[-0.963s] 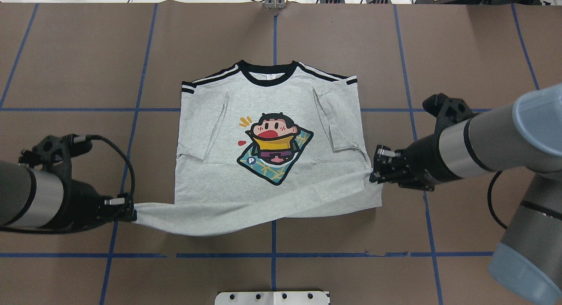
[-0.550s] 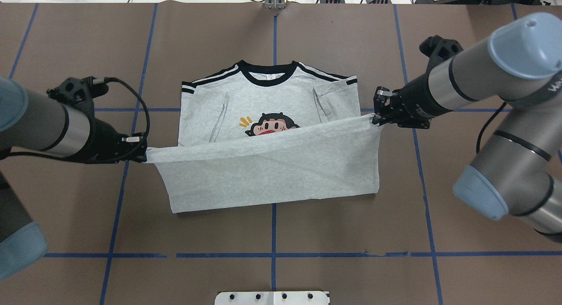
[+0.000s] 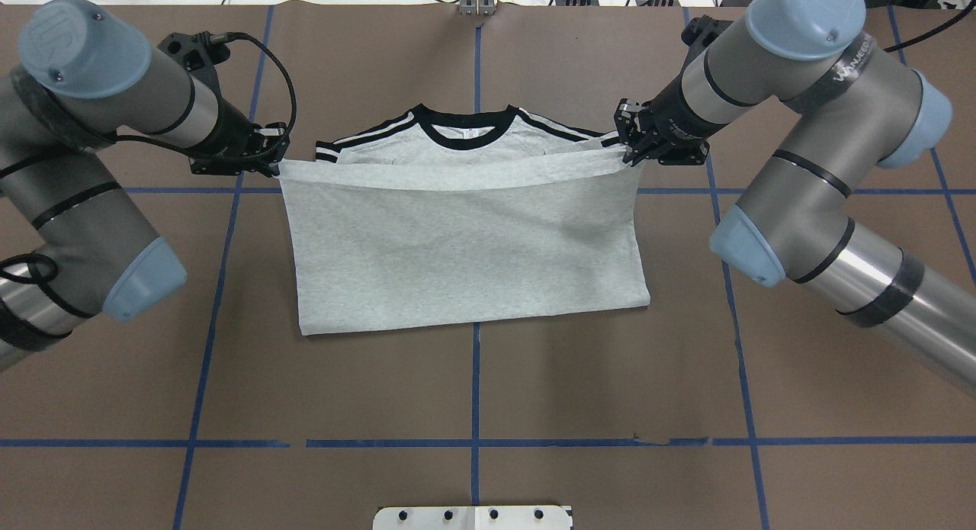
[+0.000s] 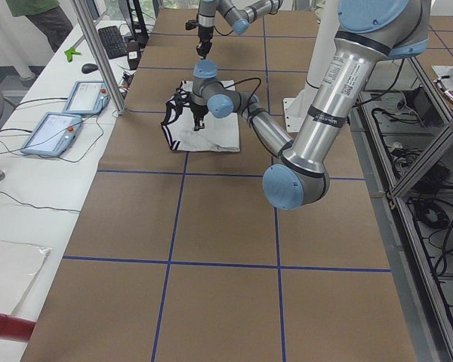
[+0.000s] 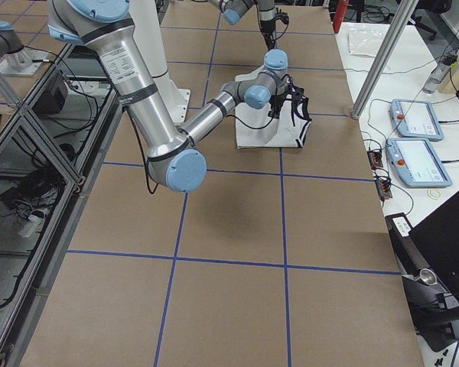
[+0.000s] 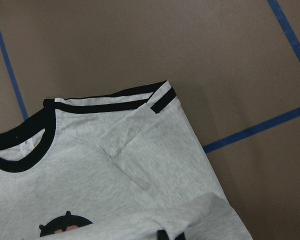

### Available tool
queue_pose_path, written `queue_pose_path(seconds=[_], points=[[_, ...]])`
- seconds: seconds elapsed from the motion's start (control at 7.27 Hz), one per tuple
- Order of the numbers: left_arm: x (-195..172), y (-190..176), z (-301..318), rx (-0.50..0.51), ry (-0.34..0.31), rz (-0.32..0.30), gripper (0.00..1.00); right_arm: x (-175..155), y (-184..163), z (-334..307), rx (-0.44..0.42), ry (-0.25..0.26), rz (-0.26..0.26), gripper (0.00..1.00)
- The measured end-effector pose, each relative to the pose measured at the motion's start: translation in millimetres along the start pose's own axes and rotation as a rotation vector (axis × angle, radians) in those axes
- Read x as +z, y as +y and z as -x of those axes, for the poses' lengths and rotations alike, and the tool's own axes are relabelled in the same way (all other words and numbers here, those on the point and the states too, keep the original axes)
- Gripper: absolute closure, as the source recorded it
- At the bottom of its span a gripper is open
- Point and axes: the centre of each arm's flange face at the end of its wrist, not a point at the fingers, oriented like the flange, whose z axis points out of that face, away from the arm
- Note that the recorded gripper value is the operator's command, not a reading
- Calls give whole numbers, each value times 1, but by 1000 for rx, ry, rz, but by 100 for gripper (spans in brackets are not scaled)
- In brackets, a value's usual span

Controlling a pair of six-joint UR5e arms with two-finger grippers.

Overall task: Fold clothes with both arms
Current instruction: 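Lift both hem corners and carry them toward the collar, then lay the hem down near the collar and open both grippers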

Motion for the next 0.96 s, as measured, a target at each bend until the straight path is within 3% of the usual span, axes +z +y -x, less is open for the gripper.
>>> queue_pose_path(seconds=[0.41,0.96], points=[[49,-34,20,6,21,-23,100,26,-35,3,21,26,-14,100],[53,-35,9,-3,40,-24,100,42,-55,14,21,5,-24,100]])
